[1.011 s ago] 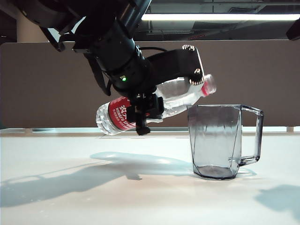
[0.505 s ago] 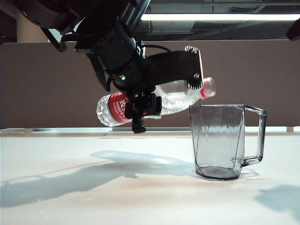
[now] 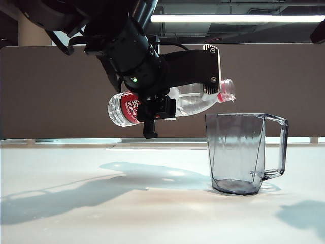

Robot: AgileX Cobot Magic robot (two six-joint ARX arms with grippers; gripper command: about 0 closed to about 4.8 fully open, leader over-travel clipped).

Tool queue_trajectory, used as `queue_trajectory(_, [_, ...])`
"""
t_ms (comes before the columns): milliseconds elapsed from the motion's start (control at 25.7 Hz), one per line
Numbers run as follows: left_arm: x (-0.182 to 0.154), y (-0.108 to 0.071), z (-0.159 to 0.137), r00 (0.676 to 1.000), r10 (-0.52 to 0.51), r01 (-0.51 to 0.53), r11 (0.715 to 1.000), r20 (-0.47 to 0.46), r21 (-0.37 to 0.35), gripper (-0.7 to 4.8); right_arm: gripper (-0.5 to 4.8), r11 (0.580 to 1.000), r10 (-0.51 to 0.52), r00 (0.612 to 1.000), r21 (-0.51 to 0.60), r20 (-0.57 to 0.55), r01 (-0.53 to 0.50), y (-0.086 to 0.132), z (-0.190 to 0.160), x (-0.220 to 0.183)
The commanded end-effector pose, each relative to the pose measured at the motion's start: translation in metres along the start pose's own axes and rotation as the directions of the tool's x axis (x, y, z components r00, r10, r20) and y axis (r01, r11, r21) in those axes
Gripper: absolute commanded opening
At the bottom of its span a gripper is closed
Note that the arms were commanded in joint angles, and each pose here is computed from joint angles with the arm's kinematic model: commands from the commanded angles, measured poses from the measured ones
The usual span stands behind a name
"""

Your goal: Pick up the mineral water bottle with the left hand on the table and pour water into the mug until it's half full.

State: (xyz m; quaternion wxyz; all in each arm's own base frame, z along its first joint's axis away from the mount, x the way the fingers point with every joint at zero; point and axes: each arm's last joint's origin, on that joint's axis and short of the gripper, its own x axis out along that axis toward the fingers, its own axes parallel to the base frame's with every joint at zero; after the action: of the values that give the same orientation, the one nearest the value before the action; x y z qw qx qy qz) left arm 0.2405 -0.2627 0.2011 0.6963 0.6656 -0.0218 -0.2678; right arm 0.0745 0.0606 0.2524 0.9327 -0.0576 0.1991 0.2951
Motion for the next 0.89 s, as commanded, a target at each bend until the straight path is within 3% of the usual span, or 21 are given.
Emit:
queue_trajectory(39, [-0.0020,0.0098,0.0023,0.998,0.062,-0.062,0.998,0.005,-0.018,1.81,-0.04,1.000,0.004,1.000,0.005,0.025,-0.004,0.0002,0.0037,-0.0015])
queue_trajectory(155, [-0.0020,0.0098,0.0023,0.998,0.062,-0.062,0.998,0.003,-0.014,1.81,-0.04,1.000,0.004,1.000,0.005,0.025,-0.004,0.0002,0.0037,-0.0015])
queue_trajectory(233, [-0.0020,0.0098,0.0022,0.998,0.063,-0.063,0.998,-0.001,0.028,1.81,-0.04,1.000,0.004,1.000,0.005,0.025,-0.004,0.0002,0.0038,-0.0016])
queue_trajectory(894, [-0.0041,0.0129,0.0017,0.997,0.074,-0.074,0.996,-0.009,0.053,1.81,-0.04,1.000,0.004,1.000,0.005,0.025,-0.004,0.0002,0.0038,-0.0016])
